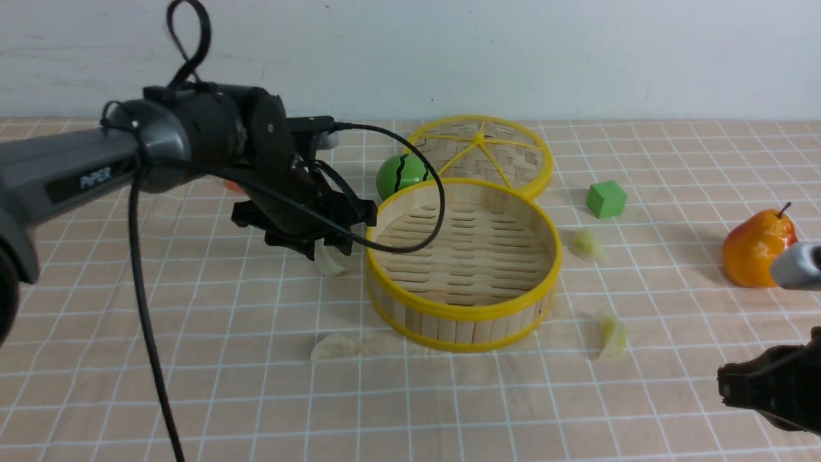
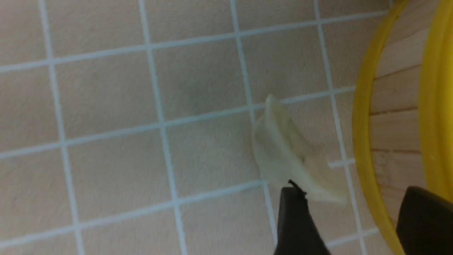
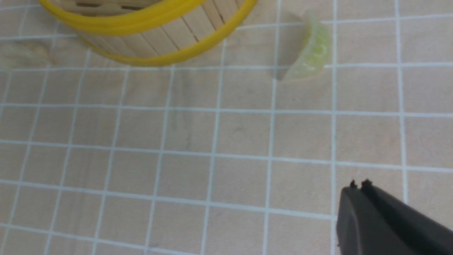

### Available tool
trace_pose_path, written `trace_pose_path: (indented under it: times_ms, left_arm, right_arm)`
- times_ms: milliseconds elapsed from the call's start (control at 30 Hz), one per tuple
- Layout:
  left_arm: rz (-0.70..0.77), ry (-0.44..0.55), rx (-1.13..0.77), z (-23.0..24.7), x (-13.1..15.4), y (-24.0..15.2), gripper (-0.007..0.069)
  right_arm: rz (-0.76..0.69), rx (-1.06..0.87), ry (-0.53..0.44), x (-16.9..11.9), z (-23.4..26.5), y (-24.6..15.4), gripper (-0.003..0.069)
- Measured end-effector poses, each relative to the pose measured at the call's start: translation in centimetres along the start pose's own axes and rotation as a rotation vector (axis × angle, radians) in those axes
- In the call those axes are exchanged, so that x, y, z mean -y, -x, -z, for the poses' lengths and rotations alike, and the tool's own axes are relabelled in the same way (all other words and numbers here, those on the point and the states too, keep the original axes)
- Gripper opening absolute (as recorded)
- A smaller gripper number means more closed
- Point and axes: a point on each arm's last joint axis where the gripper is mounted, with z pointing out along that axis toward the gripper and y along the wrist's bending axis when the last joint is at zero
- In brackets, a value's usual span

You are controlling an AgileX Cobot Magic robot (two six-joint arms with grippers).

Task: Put the dumplings into the steamer on the table with the brown tablecloth.
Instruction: 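Reach for and grasp a dumpling on the table with the left gripper, then place the dumpling into the bamboo steamer basket with the left gripper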

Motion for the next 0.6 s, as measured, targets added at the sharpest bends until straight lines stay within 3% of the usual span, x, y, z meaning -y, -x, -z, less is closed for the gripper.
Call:
trace_pose_path:
  times_ms: [267,467,600]
  left_arm:
    - [0.097,0.097,-0.010,-4.5,-1.1,0.1,0.0245]
    - [0.070,0.103,-0.008,-4.2,-1.1,0.2,0.0241]
    - [0.052,0.080,0.029,-1.3,-0.6,1.2,0.0241]
  right_arm:
    - [0.046,0.011,0.099,-0.9,0.1,0.1,-0.0008]
    - [0.075,0.018,0.143,-1.3,0.1,0.1,-0.0002]
    - [0.075,0.022,0.151,-1.4,0.1,0.2,-0.0001]
